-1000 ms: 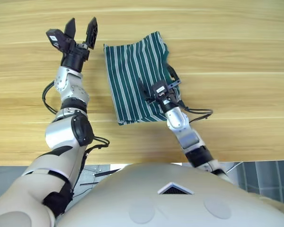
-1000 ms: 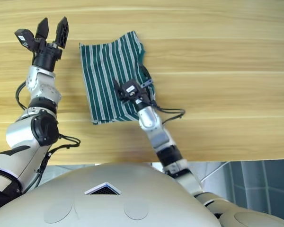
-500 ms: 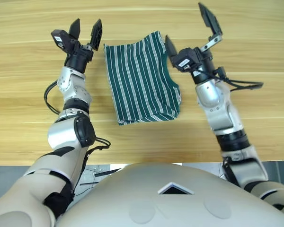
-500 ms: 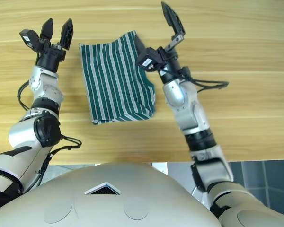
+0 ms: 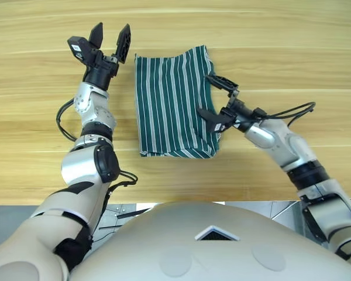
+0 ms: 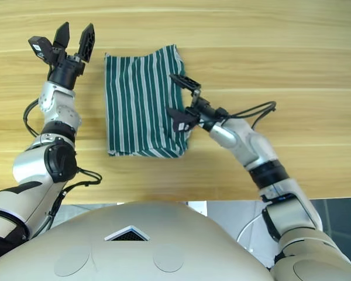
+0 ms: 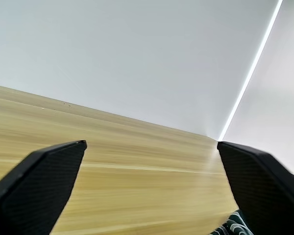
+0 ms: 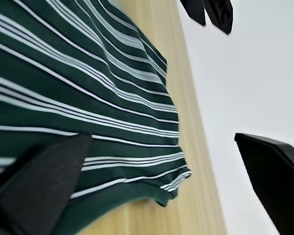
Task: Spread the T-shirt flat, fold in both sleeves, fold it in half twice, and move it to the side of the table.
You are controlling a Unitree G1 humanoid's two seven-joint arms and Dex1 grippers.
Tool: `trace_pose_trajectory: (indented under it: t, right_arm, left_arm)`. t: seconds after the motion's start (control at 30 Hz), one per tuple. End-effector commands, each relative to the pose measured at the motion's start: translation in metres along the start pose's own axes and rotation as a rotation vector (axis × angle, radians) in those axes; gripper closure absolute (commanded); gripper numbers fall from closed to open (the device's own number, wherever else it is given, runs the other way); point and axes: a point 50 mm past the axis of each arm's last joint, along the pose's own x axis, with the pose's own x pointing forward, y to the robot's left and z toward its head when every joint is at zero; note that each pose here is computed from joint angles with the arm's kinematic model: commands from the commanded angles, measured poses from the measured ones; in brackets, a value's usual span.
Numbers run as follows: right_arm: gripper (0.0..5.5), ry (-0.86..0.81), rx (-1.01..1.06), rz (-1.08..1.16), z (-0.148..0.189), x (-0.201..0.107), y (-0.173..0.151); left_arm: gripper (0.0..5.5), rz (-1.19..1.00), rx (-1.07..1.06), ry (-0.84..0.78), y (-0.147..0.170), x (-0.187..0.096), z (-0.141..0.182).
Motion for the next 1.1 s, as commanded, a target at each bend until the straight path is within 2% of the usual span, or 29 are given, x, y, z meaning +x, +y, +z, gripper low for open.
trace_pose_trajectory:
  t: [0.03, 0.17, 0.27, 0.4, 0.47, 0.53, 0.63, 0.73, 0.9, 1.1]
  right_arm:
    - [0.10, -0.005, 0.024, 0.060, 0.003, -0.019, -0.007]
    - [0.10, 0.019, 0.027, 0.056, 0.000, -0.022, -0.011]
    - [0.10, 0.019, 0.046, -0.017, 0.000, -0.024, -0.026]
    - [0.10, 0.031, 0.086, -0.111, -0.009, -0.048, -0.067]
    - [0.10, 0.110, 0.073, -0.102, -0.026, -0.068, -0.088]
    - [0.10, 0.183, 0.060, -0.047, -0.038, -0.083, -0.094]
    - [0.10, 0.312, 0.064, 0.205, -0.053, -0.115, -0.071]
    - [0.10, 0.265, 0.137, 0.427, -0.043, -0.129, -0.043]
    - [0.10, 0.135, 0.248, 0.677, -0.020, -0.134, -0.008]
    - [0.10, 0.054, 0.277, 0.697, -0.009, -0.118, 0.003]
  left_arm:
    - [0.54, -0.017, 0.026, 0.011, -0.001, 0.000, 0.000]
    - [0.54, -0.043, 0.050, 0.016, -0.004, -0.002, -0.001]
    - [0.54, -0.153, 0.159, 0.003, -0.010, -0.006, 0.003]
    - [0.54, -0.516, 0.483, -0.027, -0.020, -0.029, 0.041]
    - [0.54, -0.690, 0.641, 0.058, -0.019, -0.051, 0.065]
    - [0.54, -0.792, 0.730, 0.153, -0.017, -0.067, 0.082]
    - [0.54, -0.928, 0.837, 0.472, -0.004, -0.108, 0.101]
    - [0.54, -1.079, 0.854, 0.696, -0.010, -0.147, 0.098]
    - [0.54, -1.216, 0.814, 0.771, -0.028, -0.172, 0.084]
    - [0.54, -1.262, 0.789, 0.757, -0.043, -0.175, 0.057]
